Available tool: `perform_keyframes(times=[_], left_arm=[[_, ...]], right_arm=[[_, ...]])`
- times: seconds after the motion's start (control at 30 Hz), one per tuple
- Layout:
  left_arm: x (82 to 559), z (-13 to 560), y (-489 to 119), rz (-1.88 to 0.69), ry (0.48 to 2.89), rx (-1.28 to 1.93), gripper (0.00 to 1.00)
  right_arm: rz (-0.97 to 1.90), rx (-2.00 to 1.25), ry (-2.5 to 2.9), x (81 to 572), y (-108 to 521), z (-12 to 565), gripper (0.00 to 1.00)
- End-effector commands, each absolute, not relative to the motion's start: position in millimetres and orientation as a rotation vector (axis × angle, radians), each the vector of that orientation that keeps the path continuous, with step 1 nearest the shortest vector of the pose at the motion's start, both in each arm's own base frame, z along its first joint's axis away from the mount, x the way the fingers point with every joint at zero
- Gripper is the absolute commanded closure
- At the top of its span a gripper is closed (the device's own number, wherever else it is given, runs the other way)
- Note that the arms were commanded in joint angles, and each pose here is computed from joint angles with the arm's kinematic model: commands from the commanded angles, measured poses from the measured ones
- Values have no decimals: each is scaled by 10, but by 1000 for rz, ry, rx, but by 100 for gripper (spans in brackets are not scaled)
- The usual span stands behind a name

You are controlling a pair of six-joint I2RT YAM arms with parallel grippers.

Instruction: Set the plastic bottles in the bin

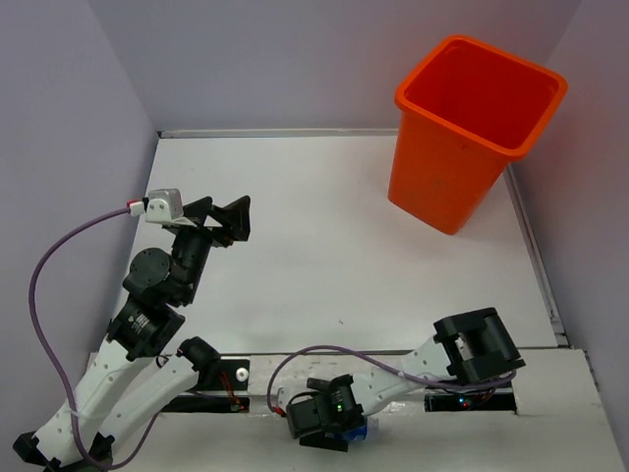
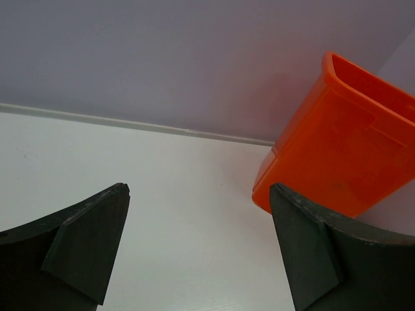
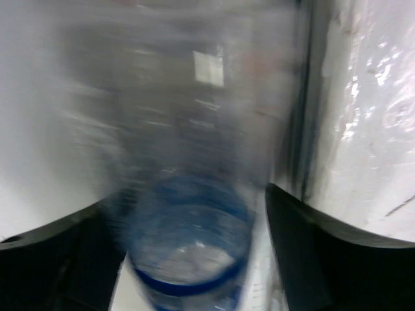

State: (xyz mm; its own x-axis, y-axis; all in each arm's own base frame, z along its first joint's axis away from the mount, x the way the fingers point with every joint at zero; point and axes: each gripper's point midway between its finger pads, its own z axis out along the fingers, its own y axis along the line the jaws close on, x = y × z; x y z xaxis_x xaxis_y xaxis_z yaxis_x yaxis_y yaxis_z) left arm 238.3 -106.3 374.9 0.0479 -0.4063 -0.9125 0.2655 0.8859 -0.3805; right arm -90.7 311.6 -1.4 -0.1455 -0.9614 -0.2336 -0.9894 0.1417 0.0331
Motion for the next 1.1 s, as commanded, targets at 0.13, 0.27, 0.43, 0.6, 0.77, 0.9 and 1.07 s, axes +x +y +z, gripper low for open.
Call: perform_keyframes(times=[0.13,0.27,0.43,0.6,0.77,0.9,1.07], left_arm=[[2352,3919,-1030,-537,1375,-135,1],[2332,3958,-981,-527,1362,-148,1],[2255,4026,-852,-523,1326,-193,1],[2258,4006,-881,-537,1331,-189,1],[2281,3947,-999,-568,1358,-150,1],[2313,3900,-1097,-586,1380,-120,1],[2326,3878,-1143,-597,1391,-106,1]], right_arm=[[190,-1629,2187,-718,3343,474,44],[265,-1398,2101,-447,3426,1173,55],[244,-929,1896,431,3282,2196,57],[114,-170,1696,1879,2373,3497,63],[260,-33,1328,2528,1793,4796,63],[98,13,1232,2942,1532,5470,62],[-53,112,1121,3474,1220,6116,62]])
